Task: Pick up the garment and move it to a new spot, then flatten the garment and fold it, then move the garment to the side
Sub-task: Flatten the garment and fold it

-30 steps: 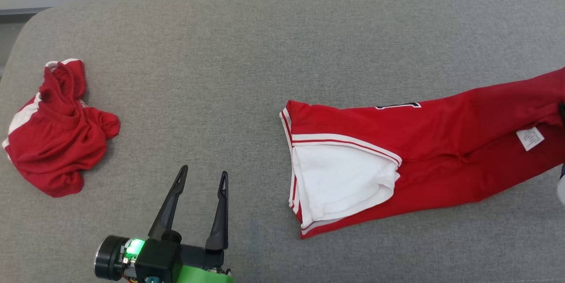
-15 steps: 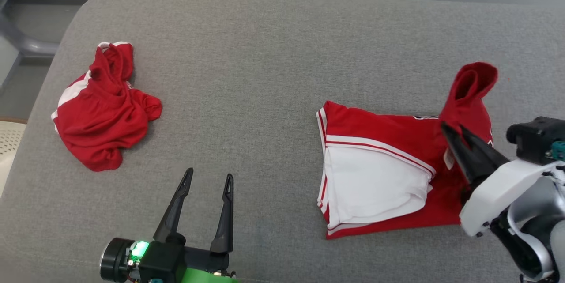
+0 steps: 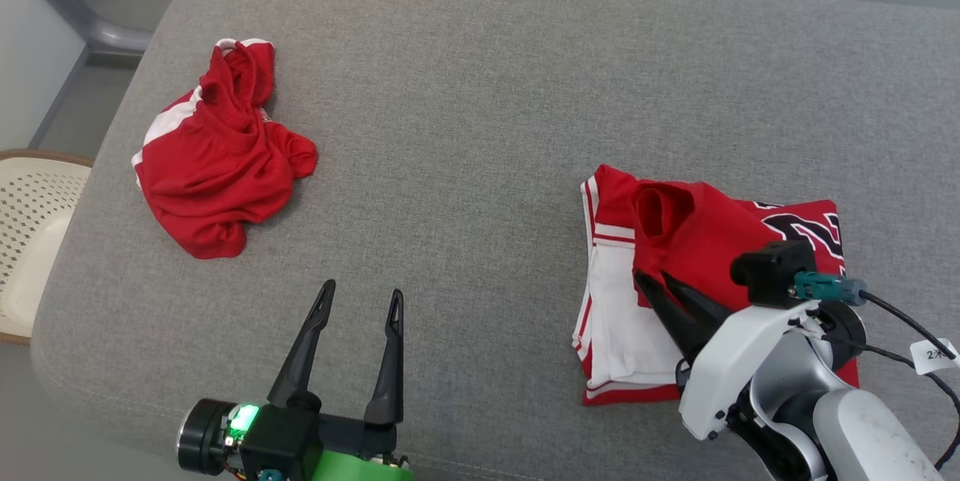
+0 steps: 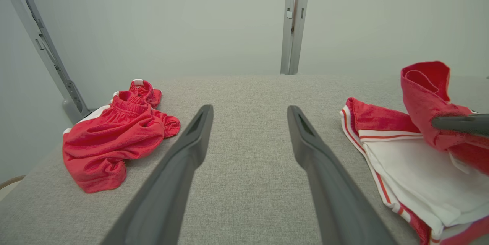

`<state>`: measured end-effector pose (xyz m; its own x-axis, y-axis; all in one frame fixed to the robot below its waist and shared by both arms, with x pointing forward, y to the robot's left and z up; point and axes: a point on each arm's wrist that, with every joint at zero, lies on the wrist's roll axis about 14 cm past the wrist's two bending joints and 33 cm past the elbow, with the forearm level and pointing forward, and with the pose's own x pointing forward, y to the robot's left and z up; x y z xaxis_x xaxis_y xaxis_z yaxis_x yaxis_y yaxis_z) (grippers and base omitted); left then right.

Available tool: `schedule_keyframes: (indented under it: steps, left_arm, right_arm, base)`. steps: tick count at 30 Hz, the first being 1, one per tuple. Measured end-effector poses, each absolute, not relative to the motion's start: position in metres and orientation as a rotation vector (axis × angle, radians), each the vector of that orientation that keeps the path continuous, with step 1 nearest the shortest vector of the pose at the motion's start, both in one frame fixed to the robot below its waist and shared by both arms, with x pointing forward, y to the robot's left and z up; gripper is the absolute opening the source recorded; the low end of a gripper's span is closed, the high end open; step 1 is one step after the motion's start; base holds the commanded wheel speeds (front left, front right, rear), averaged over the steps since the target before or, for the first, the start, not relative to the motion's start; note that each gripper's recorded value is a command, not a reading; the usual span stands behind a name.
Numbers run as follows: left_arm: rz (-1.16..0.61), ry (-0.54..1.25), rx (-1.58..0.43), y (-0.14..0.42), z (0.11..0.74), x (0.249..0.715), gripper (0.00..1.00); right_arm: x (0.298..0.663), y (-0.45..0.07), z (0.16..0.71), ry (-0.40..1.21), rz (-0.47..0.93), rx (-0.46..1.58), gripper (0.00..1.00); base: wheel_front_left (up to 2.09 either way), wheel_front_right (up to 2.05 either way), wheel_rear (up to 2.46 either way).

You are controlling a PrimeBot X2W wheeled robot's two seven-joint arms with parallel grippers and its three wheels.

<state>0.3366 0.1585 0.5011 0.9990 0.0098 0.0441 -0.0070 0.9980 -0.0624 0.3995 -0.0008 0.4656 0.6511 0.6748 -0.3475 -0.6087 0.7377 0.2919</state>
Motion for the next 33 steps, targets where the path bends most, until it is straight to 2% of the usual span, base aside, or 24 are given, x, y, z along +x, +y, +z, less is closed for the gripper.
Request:
schedule_keyframes:
  steps: [2,6,10,18,23,30,33]
  left_arm:
    - [0.015,-0.043,-0.061,0.16,0.501,0.337,1.0]
    - [0.014,-0.042,-0.06,0.16,0.5,0.339,1.0]
    - [-0.004,-0.047,-0.064,0.155,0.501,0.343,1.0]
    - [-0.048,-0.074,-0.07,0.145,0.507,0.351,1.0]
    - [-0.069,-0.085,-0.076,0.139,0.51,0.352,1.0]
    - [-0.079,-0.084,-0.103,0.135,0.511,0.339,1.0]
    - [-0.079,-0.093,-0.122,0.135,0.514,0.334,1.0]
  right_arm:
    - [0.398,0.006,0.462,0.467,0.746,0.172,1.0]
    - [0.398,0.01,0.47,0.446,0.752,0.222,1.0]
    - [0.406,-0.007,0.488,0.375,0.716,0.225,1.0]
    - [0.428,-0.086,0.522,0.134,0.503,0.151,1.0]
    - [0.419,-0.126,0.511,0.051,0.386,0.078,1.0]
    - [0.394,-0.143,0.504,-0.046,0.32,0.05,1.0]
    - [0.39,-0.15,0.52,-0.104,0.273,0.062,1.0]
  base:
    - [0.0,0.0,0.0]
    - [0.0,0.0,0.0]
    - [0.0,0.0,0.0]
    - [0.0,0.0,0.0]
    - [0.0,0.0,0.0]
    - [0.0,0.0,0.0]
    - [0.0,0.0,0.0]
